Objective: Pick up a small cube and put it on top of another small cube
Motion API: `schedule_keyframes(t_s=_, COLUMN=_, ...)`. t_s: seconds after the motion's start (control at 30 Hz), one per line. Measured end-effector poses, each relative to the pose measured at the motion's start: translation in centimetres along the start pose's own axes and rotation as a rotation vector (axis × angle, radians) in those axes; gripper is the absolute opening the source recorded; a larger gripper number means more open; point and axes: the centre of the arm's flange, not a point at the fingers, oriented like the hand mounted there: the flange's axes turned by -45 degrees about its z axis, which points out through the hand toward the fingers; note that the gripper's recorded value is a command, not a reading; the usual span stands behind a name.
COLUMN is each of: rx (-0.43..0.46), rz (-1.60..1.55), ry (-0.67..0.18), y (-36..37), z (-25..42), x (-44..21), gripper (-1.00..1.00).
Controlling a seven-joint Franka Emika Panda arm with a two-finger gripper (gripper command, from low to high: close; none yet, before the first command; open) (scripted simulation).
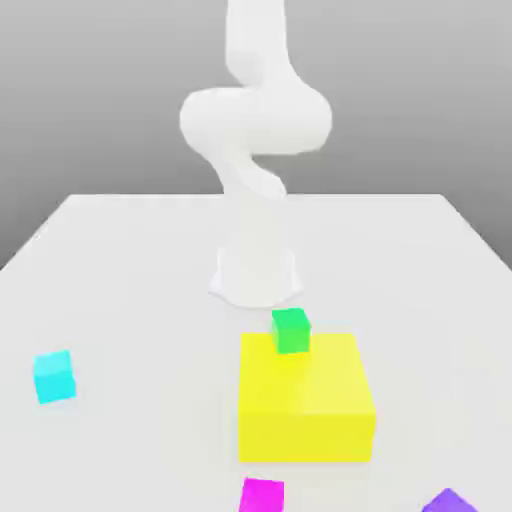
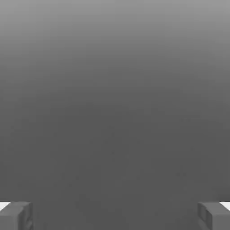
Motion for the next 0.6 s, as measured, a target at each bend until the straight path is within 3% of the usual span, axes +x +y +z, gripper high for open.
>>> schedule_keyframes(t_s=0.3, rx=-0.173, rz=0.396, ry=-0.263, y=13.7, z=17.9, x=-7.4, gripper=0.0)
schedule_keyframes(t_s=0.6, rx=-0.353, rz=0.834, ry=-0.496, y=26.7, z=27.7, x=-24.2, gripper=0.0)
